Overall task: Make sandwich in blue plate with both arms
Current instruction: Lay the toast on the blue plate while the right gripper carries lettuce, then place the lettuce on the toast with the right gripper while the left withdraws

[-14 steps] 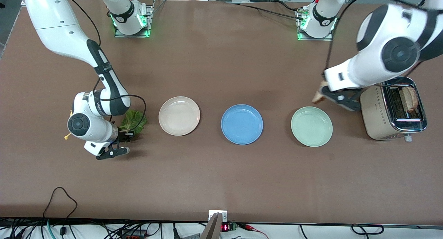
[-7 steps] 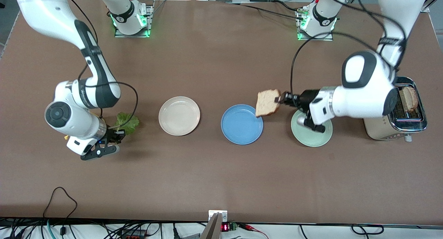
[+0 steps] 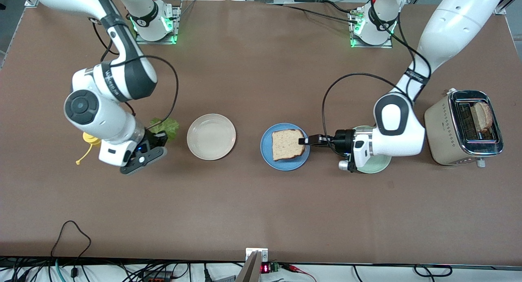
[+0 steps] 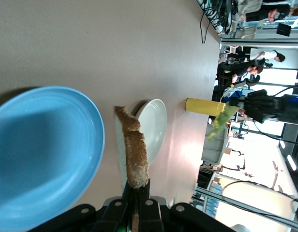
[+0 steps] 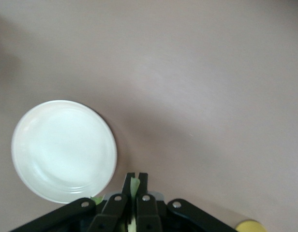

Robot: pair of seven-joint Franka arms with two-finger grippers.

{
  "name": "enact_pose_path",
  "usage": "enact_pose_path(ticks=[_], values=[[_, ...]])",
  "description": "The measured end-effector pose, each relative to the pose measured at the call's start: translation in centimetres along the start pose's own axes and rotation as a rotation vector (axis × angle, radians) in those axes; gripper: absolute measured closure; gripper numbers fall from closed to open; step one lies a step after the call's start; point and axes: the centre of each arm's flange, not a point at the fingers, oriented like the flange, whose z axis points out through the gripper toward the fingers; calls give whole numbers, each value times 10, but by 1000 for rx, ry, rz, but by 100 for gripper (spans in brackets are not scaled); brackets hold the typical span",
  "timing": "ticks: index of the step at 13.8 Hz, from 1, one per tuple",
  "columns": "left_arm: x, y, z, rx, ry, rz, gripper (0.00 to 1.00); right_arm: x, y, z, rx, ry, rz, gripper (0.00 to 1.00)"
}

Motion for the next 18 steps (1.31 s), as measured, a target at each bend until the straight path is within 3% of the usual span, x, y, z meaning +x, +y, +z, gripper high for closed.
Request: enact_pose_path(ticks=[1, 4, 9, 13, 14, 18], values=[[-3, -19, 10, -17, 0, 67, 94, 7, -19, -8, 19, 21, -60, 96], [-7, -44, 22, -52, 0, 110, 94, 22, -58, -29, 63, 75, -165, 96], [-16, -65, 34, -59, 0, 151, 94, 37, -151, -36, 95, 116, -301, 96], [-27, -82, 54, -56, 19, 173, 94, 55, -191, -17, 107, 220, -326, 96], [-28, -83, 55, -56, 21, 178, 89, 60, -196, -8, 113, 251, -320, 96], [-26, -84, 50, -49, 30, 192, 51, 79, -225, 16, 141, 369, -300, 96]])
